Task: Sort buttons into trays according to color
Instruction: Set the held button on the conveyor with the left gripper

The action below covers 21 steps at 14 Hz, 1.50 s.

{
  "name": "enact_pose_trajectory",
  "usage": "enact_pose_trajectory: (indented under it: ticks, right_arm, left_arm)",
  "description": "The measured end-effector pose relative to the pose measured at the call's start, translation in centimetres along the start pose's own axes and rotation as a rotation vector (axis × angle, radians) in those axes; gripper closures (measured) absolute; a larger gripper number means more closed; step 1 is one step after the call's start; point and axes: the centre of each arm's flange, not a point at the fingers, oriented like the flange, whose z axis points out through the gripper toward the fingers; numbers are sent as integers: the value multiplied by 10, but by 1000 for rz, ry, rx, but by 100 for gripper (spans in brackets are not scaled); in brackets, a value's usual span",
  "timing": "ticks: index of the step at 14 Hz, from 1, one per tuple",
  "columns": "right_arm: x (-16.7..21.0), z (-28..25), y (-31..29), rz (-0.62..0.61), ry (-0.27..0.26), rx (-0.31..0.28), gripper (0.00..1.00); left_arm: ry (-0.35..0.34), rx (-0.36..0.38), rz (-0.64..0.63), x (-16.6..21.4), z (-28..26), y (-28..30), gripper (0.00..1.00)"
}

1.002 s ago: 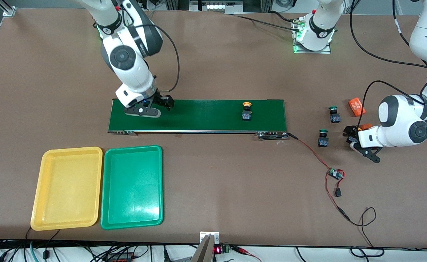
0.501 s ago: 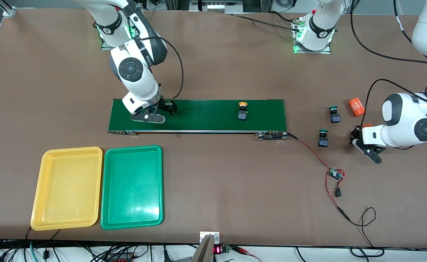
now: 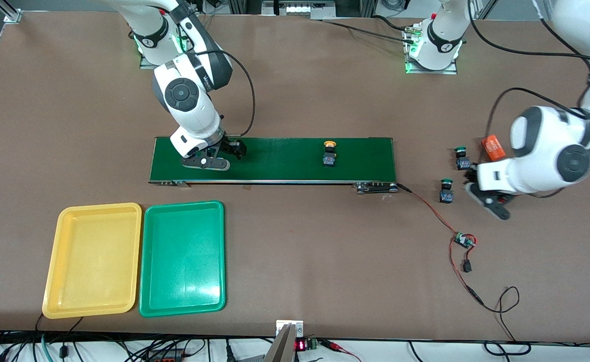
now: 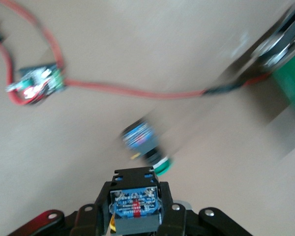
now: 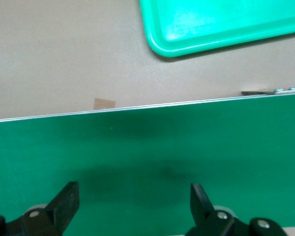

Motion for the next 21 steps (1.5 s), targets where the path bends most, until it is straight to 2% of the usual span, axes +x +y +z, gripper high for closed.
enact_pose_trajectory:
  ticks: [4, 8, 10, 18, 20, 21]
  right_arm:
    - [2, 2, 2, 4, 0, -2, 0]
    - [3, 2, 4, 8, 1, -3, 0]
    - [4, 2, 4, 9, 2, -2, 0]
    - [5, 2, 6, -4, 14, -18, 0]
    - [6, 2, 7, -3, 14, -19, 0]
    - [6, 2, 7, -3, 14, -19, 0]
  left_arm:
    - [-29, 8, -277, 56, 12, 112, 59]
    - [-63, 20, -493, 73, 30, 181, 59]
    - [-73, 19, -526, 74, 43, 206, 59]
    - [-16, 13, -563, 78, 71, 240, 59]
    - [-1, 11, -565, 81, 67, 237, 56]
    - [19, 10, -568, 85, 60, 235, 50]
